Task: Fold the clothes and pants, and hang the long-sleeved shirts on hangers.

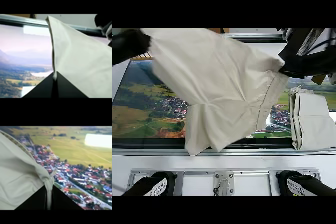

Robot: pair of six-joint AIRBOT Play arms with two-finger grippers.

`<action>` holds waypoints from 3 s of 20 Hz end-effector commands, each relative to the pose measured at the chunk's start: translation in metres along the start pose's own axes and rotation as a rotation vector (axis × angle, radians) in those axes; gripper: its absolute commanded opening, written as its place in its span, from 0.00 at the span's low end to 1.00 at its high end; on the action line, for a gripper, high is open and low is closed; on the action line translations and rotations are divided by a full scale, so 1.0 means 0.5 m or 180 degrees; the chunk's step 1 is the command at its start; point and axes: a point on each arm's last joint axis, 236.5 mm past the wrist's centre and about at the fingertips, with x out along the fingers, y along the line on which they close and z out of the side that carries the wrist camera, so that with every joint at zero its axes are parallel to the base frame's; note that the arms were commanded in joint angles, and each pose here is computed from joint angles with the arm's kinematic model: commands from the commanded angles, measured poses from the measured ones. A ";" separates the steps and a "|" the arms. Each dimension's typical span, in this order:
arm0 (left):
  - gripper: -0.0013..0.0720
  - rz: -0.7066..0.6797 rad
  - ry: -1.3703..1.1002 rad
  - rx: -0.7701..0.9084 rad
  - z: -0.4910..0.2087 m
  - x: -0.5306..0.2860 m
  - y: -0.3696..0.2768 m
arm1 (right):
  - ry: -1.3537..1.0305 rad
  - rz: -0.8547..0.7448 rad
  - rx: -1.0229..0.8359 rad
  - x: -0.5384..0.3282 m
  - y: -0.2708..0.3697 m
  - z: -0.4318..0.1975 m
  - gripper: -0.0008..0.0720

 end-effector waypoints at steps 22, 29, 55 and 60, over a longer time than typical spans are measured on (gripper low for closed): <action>0.92 0.0240 0.2970 -0.2226 -0.798 0.119 0.184 | -0.0140 -0.0405 -0.0215 0.133 -0.123 -0.019 0.95; 0.45 -0.0021 0.3140 -0.2099 -0.820 0.159 0.120 | -0.0143 -0.0394 -0.0233 0.135 -0.118 -0.020 0.95; 0.91 0.0715 0.2914 -0.2266 -0.853 0.044 0.290 | -0.0103 -0.0391 -0.0228 0.136 -0.118 -0.026 0.95; 0.59 0.0562 0.2842 -0.1994 -0.831 0.105 0.240 | -0.0087 -0.0392 -0.0226 0.136 -0.118 -0.028 0.95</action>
